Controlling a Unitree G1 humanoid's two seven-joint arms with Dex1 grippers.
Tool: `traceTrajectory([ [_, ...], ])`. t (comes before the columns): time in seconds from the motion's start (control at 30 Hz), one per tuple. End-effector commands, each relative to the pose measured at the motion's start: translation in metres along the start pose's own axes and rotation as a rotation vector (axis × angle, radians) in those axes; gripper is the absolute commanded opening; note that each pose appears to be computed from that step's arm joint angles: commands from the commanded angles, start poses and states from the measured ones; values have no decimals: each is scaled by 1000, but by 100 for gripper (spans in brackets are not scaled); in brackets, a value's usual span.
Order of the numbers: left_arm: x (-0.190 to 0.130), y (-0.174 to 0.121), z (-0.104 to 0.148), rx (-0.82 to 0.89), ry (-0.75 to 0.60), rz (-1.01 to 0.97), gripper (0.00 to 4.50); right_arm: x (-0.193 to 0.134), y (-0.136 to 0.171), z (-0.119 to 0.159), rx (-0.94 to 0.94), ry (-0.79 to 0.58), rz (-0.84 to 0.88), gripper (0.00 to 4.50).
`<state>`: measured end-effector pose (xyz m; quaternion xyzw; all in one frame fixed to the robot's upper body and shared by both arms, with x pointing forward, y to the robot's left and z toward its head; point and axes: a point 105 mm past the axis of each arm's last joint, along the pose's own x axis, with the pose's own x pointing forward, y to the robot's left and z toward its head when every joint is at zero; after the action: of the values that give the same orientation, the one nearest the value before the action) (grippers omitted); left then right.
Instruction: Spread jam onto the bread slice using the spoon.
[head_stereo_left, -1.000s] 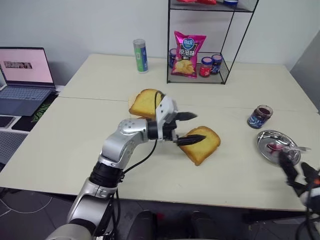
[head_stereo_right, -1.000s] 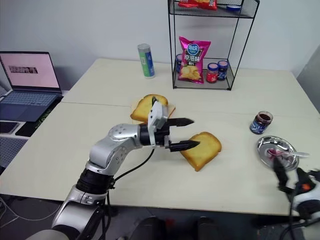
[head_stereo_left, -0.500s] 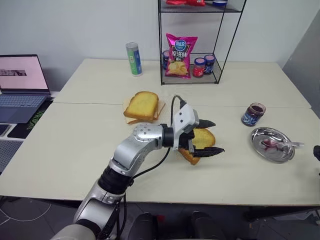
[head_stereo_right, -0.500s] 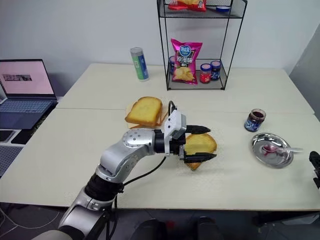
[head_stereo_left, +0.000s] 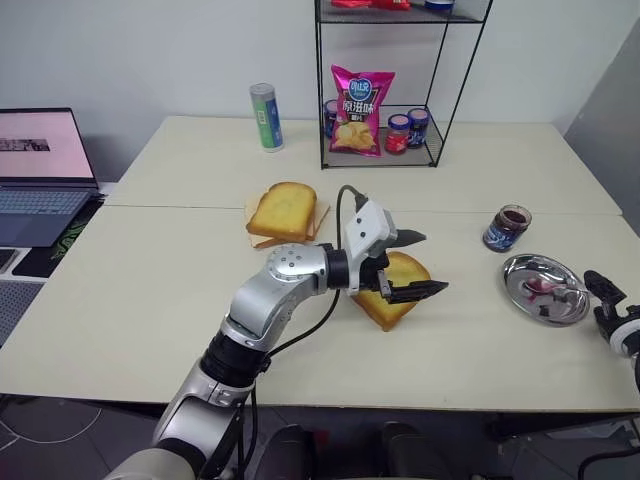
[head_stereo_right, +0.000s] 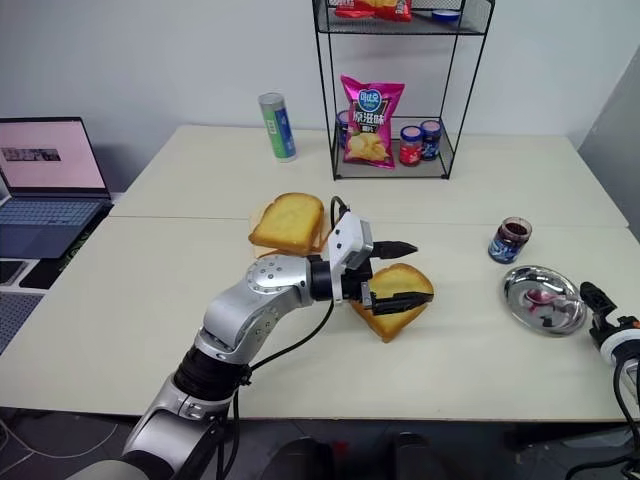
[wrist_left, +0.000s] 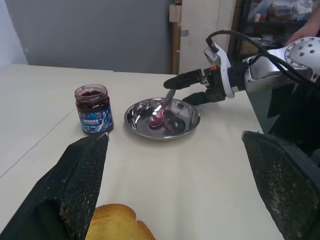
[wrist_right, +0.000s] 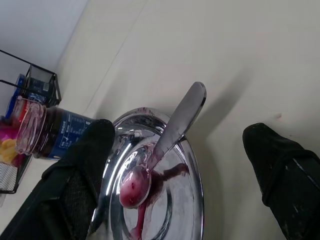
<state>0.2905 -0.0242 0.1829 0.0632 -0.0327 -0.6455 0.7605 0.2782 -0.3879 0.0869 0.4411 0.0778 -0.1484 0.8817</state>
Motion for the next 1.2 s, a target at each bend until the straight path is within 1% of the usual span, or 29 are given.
traceTrajectory([
  [0.03, 2, -4, 13, 39, -31, -12, 446, 4, 11, 13, -28, -51, 41, 450],
  [0.37, 2, -4, 14, 41, -27, -10, 446, 11, 11, 16, 8, -95, 58, 450],
  [0.47, 2, -4, 15, 38, -31, -5, 450, 13, 10, 16, 11, -102, 61, 401],
  [0.63, 1, -8, 14, 34, -30, -6, 450, 15, 10, 17, 3, -108, 68, 272],
  [1.03, -2, -8, 13, 38, -19, 8, 450, 22, 10, 18, -16, -129, 85, 3],
  [1.2, -3, -5, 12, 38, -17, 18, 450, 20, 14, 19, -35, -137, 97, 3],
])
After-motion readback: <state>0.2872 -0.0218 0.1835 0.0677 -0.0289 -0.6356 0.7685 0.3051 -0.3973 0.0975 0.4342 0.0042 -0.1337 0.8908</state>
